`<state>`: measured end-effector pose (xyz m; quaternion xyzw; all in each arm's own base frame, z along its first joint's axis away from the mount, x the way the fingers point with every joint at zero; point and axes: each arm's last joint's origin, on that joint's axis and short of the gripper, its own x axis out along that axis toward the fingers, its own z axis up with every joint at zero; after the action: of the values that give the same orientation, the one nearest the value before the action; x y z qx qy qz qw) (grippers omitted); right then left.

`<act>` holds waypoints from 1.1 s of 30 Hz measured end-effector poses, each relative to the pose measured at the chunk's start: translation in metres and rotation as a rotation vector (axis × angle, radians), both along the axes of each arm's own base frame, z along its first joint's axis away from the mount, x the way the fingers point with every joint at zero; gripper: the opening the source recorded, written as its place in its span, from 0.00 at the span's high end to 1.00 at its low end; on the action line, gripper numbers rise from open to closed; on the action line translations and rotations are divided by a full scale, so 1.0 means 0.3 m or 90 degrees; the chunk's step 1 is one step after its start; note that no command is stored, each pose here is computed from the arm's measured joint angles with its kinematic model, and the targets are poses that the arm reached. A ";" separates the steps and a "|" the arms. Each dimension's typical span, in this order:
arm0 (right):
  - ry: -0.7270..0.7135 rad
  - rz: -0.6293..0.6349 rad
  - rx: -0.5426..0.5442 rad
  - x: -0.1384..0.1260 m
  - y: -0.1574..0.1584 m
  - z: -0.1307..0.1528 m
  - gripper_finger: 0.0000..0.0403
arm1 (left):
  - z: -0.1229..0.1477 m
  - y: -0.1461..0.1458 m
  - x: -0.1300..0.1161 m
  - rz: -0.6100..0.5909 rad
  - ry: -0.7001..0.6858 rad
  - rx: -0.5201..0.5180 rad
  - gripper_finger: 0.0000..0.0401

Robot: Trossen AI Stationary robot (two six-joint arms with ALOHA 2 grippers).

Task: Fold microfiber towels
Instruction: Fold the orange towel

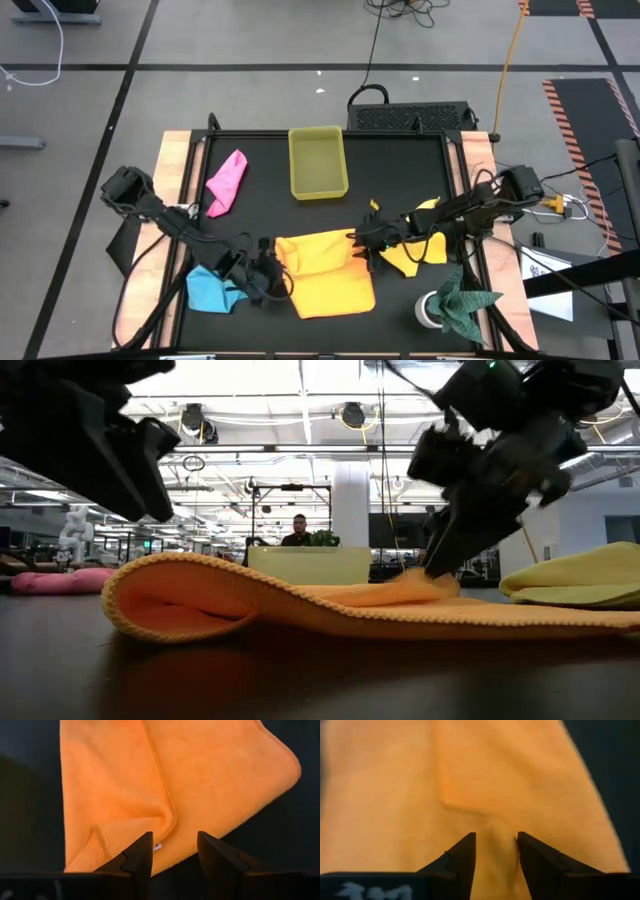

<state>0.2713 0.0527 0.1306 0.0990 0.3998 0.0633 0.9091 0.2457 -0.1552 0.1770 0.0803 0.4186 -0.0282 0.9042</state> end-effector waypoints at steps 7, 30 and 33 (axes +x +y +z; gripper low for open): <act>-0.039 0.106 -0.034 -0.031 0.044 0.060 0.73 | 0.006 -0.034 -0.017 -0.040 -0.032 0.053 0.65; -0.029 0.257 -0.392 -0.075 0.156 -0.012 0.72 | -0.096 -0.006 0.064 -0.022 -0.004 0.054 0.48; -0.036 0.244 -0.403 -0.070 0.155 -0.011 0.84 | -0.075 0.005 0.071 -0.008 -0.024 0.045 0.44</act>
<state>0.2503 0.0992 0.1272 -0.2656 0.3853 0.1080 0.8771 0.2671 -0.1538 0.1545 0.1153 0.4019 -0.0178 0.9082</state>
